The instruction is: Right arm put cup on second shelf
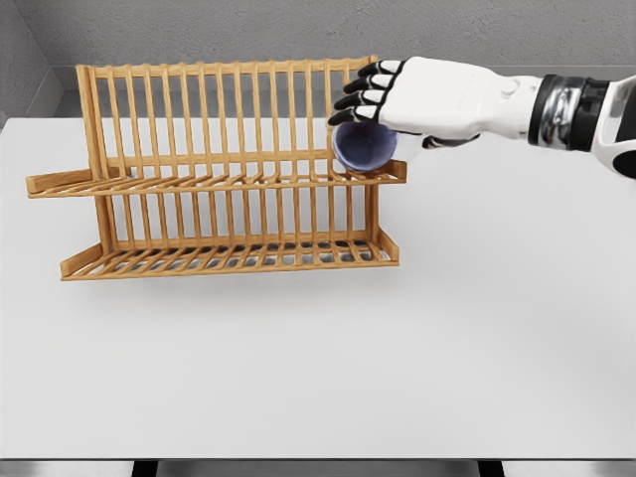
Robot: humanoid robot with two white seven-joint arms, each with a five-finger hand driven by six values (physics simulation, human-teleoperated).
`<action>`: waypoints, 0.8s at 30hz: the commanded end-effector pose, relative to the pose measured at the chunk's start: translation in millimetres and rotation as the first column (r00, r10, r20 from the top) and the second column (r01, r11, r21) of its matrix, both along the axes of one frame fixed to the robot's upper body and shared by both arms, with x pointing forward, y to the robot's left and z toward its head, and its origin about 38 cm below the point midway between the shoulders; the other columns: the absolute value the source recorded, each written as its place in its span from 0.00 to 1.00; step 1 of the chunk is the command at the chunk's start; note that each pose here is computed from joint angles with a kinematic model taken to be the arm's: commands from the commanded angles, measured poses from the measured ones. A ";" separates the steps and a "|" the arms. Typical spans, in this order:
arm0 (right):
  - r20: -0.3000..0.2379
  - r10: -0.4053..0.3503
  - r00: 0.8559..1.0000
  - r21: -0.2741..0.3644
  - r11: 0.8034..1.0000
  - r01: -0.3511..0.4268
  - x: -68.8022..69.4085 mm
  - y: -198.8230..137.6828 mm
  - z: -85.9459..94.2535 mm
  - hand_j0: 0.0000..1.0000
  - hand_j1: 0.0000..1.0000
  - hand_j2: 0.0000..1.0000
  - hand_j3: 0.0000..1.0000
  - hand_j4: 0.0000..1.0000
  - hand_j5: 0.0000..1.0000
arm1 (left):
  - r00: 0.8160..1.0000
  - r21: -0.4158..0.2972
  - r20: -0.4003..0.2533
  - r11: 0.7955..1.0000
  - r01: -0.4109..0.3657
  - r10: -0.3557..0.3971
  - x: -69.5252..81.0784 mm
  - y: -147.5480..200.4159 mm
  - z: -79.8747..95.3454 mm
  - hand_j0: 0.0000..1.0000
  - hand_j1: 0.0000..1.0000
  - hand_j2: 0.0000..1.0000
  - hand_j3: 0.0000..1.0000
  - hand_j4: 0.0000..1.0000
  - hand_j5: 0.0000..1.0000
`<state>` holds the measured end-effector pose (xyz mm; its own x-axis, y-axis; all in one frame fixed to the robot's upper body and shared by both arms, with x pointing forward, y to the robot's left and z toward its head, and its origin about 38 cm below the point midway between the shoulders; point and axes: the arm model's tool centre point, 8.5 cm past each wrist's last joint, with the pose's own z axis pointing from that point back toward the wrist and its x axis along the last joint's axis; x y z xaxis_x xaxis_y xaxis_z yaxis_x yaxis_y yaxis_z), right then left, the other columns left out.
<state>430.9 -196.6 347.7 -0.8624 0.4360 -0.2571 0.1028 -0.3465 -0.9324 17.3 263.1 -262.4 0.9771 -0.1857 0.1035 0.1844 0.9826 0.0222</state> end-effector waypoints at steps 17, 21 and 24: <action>-0.227 -0.330 0.916 0.184 0.909 0.373 21.2 -123.5 -68.7 1.00 1.00 1.00 1.00 1.00 1.00 | 1.000 0.000 0.000 1.000 0.000 0.000 0.0 0.0 0.0 1.00 1.00 1.00 1.00 1.00 1.00; -0.305 -0.286 0.908 0.231 0.903 0.362 16.9 -101.6 -102.9 1.00 1.00 1.00 1.00 1.00 1.00 | 1.000 0.000 0.000 1.000 0.000 0.000 0.0 0.0 0.0 1.00 1.00 1.00 1.00 1.00 1.00; -0.325 -0.299 0.897 0.227 0.896 0.381 15.3 -104.1 -110.2 1.00 1.00 1.00 1.00 1.00 1.00 | 1.000 0.000 0.000 1.000 0.000 0.000 0.0 0.0 0.0 1.00 1.00 1.00 1.00 1.00 1.00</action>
<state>444.5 -304.7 237.3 -0.6677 0.7338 0.1252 -0.2468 -0.0595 -0.9672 17.3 263.1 -262.4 0.9771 -0.1858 0.1035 0.1845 0.9826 0.0221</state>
